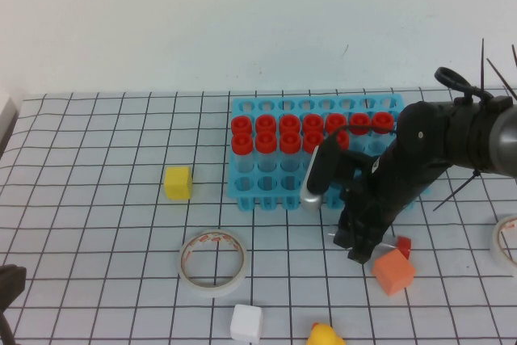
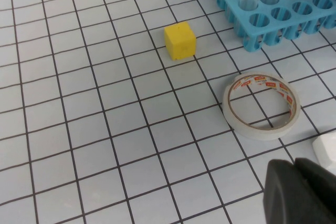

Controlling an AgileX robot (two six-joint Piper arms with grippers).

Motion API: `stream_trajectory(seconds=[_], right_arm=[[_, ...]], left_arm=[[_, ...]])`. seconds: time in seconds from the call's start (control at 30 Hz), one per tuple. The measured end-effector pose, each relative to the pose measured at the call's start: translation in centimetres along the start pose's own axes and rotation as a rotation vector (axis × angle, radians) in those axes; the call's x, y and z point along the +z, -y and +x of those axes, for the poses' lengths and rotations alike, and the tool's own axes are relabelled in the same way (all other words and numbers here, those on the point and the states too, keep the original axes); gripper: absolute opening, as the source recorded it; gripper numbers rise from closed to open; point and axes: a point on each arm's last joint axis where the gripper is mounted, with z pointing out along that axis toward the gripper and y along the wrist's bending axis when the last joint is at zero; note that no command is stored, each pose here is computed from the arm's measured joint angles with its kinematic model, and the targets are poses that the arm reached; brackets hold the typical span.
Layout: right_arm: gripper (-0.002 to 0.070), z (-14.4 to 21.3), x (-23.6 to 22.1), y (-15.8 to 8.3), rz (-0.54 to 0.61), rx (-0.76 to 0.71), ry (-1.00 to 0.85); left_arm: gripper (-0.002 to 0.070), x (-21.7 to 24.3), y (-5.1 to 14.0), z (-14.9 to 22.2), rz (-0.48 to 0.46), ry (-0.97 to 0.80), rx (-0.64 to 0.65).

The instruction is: Place the test tubes

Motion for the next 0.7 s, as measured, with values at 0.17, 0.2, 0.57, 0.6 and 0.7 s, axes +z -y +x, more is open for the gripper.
stream_trajectory(seconds=[0.17,0.2,0.57,0.6,0.7], right_arm=[[0.0223,-0.1,0.0,0.1,0.014,0.005,0.014],[0.0223,-0.3,-0.2,0.2,0.015,0.01,0.021],[0.0223,-2.6,-6.3,-0.2,0.056,0.071,0.19],[0.0223,-2.8,-7.0,-0.3,0.061,0.076,0.208],[0.0223,-3.4,-9.1,-0.7,0.062,0.101,0.273]], left_arm=[[-0.0001,0.0,0.0,0.0,0.0,0.0,0.003],[-0.0001,0.0,0.0,0.0,0.0,0.0,0.003],[-0.0001,0.0,0.0,0.0,0.0,0.0,0.008],[-0.0001,0.0,0.0,0.0,0.001,0.001,0.006],[-0.0001,0.0,0.2,-0.1,0.017,0.007,-0.009]])
